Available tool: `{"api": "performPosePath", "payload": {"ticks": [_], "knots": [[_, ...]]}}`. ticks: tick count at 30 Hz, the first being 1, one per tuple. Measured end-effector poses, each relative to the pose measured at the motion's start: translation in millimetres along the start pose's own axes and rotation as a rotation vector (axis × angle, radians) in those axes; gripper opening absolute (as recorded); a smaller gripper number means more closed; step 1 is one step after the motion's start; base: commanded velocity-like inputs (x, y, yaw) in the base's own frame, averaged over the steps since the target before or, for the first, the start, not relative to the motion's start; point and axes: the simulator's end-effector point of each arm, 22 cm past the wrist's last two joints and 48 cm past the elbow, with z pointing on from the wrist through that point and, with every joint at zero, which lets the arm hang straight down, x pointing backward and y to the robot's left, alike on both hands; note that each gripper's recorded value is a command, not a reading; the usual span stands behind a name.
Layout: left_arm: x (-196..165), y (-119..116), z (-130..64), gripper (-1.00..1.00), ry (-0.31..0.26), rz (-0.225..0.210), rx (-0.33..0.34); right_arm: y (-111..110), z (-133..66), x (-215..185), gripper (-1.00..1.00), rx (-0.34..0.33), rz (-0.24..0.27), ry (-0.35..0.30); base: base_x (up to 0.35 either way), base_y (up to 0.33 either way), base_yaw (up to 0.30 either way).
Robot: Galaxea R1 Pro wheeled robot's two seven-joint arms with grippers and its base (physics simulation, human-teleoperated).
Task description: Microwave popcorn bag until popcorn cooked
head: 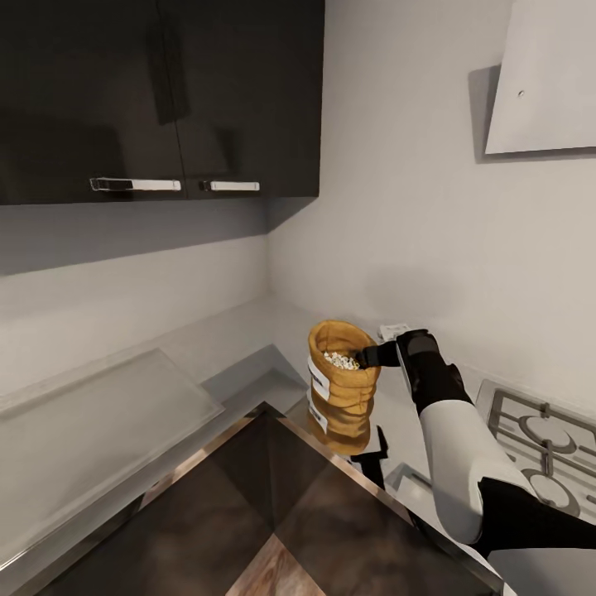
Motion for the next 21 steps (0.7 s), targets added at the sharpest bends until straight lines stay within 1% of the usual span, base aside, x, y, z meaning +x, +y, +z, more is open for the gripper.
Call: {"api": "performPosePath", "payload": {"ticks": [3,6,7,9,15,19,21], "knots": [[0.0,0.0,0.0,1.00,0.000,0.000,0.000,2.2,6.3,12.1,1.00,-0.007,-0.002,0.030,0.000,0.000,0.000],[0.0,0.0,0.0,1.00,0.000,0.000,0.000,4.2,7.0,13.8,1.00,-0.015,0.004,0.034,0.000,0.000,0.000],[0.0,0.0,0.0,1.00,0.000,0.000,0.000,4.1,6.9,13.7,-1.00,-0.015,0.004,0.034,0.000,0.000,0.000],[0.0,0.0,0.0,1.00,0.000,0.000,0.000,5.6,7.3,14.1,-1.00,-0.021,0.008,0.034,0.000,0.000,0.000],[0.0,0.0,0.0,1.00,0.000,0.000,0.000,-0.7,6.1,12.3,-1.00,0.003,-0.011,0.031,0.000,0.000,0.000],[0.0,0.0,0.0,1.00,0.000,-0.001,0.000,0.5,5.0,11.0,-1.00,-0.003,-0.002,0.029,0.000,0.000,0.000],[0.0,0.0,0.0,1.00,0.000,-0.001,0.000,1.9,4.5,12.9,-1.00,-0.005,0.003,0.040,0.000,0.000,0.000]]}}
